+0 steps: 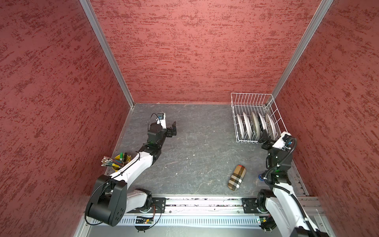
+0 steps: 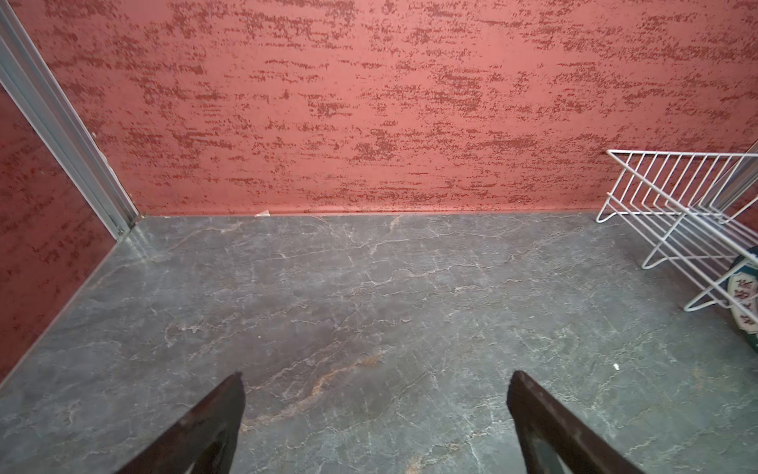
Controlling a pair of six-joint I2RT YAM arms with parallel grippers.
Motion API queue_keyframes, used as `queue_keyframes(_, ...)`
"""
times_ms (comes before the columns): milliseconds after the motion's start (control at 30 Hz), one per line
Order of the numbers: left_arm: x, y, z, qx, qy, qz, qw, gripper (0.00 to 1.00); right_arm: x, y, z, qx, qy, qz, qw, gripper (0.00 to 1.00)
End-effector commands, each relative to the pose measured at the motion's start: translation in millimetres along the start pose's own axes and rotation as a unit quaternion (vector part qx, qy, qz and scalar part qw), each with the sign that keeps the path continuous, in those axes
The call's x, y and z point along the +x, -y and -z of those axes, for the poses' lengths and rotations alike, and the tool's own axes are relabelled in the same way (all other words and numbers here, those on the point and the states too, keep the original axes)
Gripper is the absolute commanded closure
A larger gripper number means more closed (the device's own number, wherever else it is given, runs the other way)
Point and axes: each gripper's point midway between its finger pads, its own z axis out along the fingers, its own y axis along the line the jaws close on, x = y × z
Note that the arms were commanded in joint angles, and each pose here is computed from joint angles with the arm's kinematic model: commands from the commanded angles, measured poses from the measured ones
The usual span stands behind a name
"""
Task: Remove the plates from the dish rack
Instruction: 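Raise the right gripper over the dish rack while the left arm lifts forward, then lower the right gripper into the rack and close on the nearest white plate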
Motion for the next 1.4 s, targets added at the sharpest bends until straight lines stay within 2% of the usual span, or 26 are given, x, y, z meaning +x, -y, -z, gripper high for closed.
queue_keyframes(0,10.7,14.8,9.8,0.039,-0.026,0.066,0.997,0.01,42.7,23.0,-2.3,0.079,-0.158,0.022,0.984,0.01)
queue_keyframes(100,13.1,31.0,17.4,0.077,-0.013,0.088,0.993,0.01,52.8,15.2,-16.6,0.075,-0.228,0.022,0.971,0.01)
queue_keyframes(200,22.4,37.5,15.7,0.085,-0.044,0.103,0.990,0.01,52.4,6.3,-29.7,0.070,-0.273,0.017,0.959,0.01)
queue_keyframes(400,38.0,52.6,13.1,0.113,-0.076,0.118,0.984,0.01,27.6,-3.2,-43.4,0.064,-0.286,0.032,0.956,0.01)
queue_keyframes(700,47.5,57.5,7.8,0.120,-0.086,0.120,0.982,0.01,18.4,-8.2,-48.5,0.076,-0.336,0.081,0.935,0.01)
queue_keyframes(933,52.8,62.0,5.9,0.125,-0.092,0.125,0.980,0.01,15.7,-10.5,-52.5,0.108,-0.376,0.139,0.910,0.01)
queue_keyframes(1133,54.5,51.6,8.1,0.109,-0.099,0.113,0.983,0.01,20.2,-23.0,-55.2,0.121,-0.394,0.190,0.891,0.01)
queue_keyframes(1267,51.5,49.4,10.9,0.110,-0.096,0.116,0.982,0.01,28.5,-33.3,-59.6,0.131,-0.409,0.224,0.875,0.11)
queue_keyframes(1367,51.6,48.5,12.3,0.110,-0.096,0.121,0.982,0.01,41.2,-37.5,-63.6,0.145,-0.423,0.266,0.854,0.15)
